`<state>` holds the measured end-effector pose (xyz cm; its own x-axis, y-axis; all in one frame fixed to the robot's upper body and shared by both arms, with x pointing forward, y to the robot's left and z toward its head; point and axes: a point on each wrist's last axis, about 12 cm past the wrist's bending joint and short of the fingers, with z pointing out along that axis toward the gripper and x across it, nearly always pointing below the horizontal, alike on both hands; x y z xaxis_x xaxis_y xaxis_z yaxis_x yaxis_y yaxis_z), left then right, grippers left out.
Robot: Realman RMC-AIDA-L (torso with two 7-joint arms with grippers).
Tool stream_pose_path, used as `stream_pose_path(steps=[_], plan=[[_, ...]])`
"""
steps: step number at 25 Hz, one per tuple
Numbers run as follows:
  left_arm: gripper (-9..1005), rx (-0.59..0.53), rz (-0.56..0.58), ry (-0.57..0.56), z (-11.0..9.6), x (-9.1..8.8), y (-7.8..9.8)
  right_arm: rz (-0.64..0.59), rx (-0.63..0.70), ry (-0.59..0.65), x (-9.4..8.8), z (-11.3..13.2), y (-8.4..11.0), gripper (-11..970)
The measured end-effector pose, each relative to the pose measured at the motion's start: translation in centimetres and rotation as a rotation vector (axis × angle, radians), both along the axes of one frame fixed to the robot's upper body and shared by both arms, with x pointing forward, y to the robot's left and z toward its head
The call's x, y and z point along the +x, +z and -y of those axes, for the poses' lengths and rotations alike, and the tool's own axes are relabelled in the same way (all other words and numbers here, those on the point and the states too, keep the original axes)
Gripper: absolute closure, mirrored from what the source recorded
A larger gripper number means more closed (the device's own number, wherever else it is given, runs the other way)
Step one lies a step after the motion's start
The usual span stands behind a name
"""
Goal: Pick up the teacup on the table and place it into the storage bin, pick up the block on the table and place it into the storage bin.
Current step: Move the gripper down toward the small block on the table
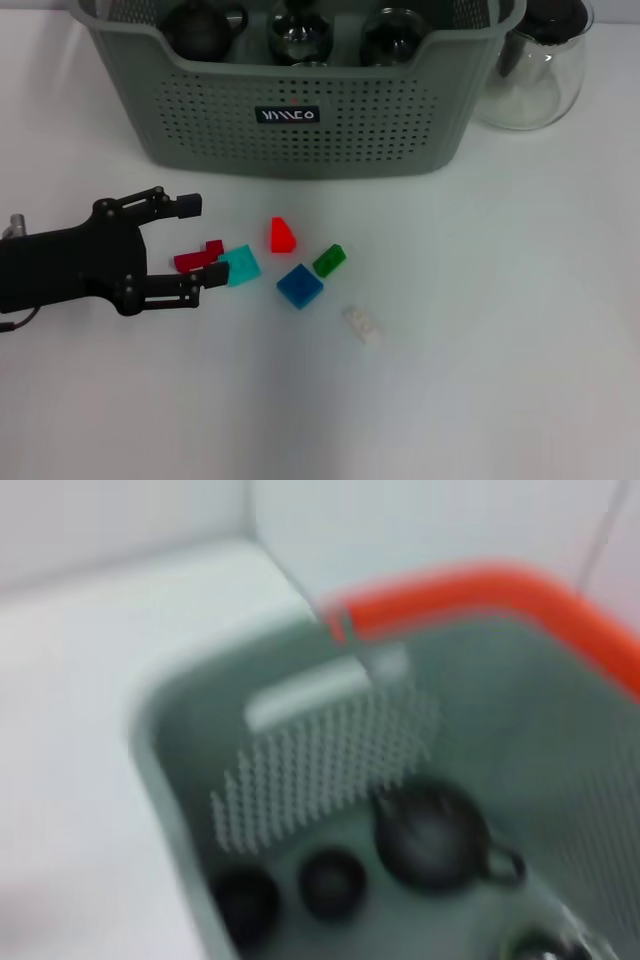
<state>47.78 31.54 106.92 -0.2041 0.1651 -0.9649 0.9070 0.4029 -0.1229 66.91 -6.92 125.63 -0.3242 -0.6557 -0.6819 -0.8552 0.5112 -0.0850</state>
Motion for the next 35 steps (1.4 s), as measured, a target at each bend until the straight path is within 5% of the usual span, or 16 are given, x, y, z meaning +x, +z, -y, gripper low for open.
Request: stream_pose_path(steps=[8, 15, 20, 27, 35], plan=[[111, -0.005, -0.005, -0.004, -0.1, -0.3, 0.0, 0.008, 0.201, 0.236, -5.2, 5.7, 4.1, 305], [111, -0.012, -0.02, -0.002, -0.1, -0.1, 0.1, -0.172, 0.136, 0.522, -8.6, 8.5, 2.4, 305], [110, -0.022, -0.042, 0.012, -0.1, -0.1, 0.1, -0.295, -0.084, 0.598, -8.5, 6.9, -1.2, 293], [110, -0.05, -0.069, 0.043, -0.1, -0.3, -0.2, -0.275, -0.403, 0.673, -7.6, 1.6, -7.0, 246], [110, -0.067, -0.086, 0.08, -0.2, -0.9, -0.7, -0.215, -0.47, 0.773, -8.7, -1.2, -9.6, 192]])
